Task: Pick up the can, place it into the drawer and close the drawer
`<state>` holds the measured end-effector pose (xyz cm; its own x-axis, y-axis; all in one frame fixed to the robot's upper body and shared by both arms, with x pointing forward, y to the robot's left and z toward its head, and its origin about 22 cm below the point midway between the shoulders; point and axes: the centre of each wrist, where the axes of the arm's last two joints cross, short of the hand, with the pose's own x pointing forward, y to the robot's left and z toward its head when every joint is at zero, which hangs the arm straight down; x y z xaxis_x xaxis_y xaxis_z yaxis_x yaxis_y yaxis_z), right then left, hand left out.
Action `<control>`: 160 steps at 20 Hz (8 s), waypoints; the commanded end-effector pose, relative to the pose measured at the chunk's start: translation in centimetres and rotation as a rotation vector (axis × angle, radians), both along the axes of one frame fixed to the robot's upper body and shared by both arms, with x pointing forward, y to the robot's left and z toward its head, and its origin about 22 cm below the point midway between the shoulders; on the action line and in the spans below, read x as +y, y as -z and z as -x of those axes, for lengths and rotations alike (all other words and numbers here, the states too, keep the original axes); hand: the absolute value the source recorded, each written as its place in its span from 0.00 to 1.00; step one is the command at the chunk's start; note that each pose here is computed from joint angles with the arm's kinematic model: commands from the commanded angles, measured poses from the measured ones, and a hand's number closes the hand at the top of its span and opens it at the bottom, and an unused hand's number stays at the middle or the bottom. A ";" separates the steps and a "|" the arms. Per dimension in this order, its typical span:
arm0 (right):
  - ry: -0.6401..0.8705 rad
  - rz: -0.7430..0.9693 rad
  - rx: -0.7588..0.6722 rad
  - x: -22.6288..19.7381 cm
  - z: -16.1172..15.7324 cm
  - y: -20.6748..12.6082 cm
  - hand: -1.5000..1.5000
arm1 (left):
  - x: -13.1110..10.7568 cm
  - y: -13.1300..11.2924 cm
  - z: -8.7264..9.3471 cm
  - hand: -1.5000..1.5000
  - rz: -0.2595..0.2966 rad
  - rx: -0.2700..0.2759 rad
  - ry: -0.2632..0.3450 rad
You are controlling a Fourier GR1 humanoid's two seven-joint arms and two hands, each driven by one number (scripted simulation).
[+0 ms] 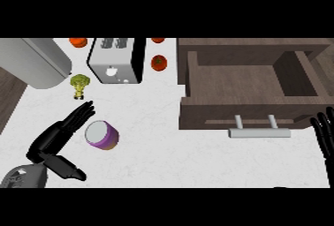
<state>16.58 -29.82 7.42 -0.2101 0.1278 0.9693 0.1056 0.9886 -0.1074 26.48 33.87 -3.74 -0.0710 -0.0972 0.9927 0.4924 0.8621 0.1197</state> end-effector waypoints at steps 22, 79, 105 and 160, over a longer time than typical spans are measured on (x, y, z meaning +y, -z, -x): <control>-0.001 -0.004 -0.029 0.0 0.3 -3.0 0.00 | 0.8 6.2 -1.7 0.00 0.015 0.073 -0.021; 0.027 -0.030 -0.017 0.0 4.6 -3.2 0.00 | -10.3 -2.2 -5.0 1.00 0.173 -0.060 -0.544; 0.038 -0.037 -0.058 -0.2 2.9 -2.4 0.00 | -27.7 -23.3 -11.6 1.00 0.115 -0.220 -0.377; -0.029 -0.001 -0.085 0.2 -1.8 -4.5 0.00 | -34.7 -21.6 -16.7 0.00 -0.186 -0.270 -0.527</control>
<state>18.33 -29.36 11.22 -0.2930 0.1110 0.9496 0.0837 0.9924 -0.0902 43.05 -1.02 18.24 -0.2174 -0.3437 0.9136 -0.0359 0.9381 0.3444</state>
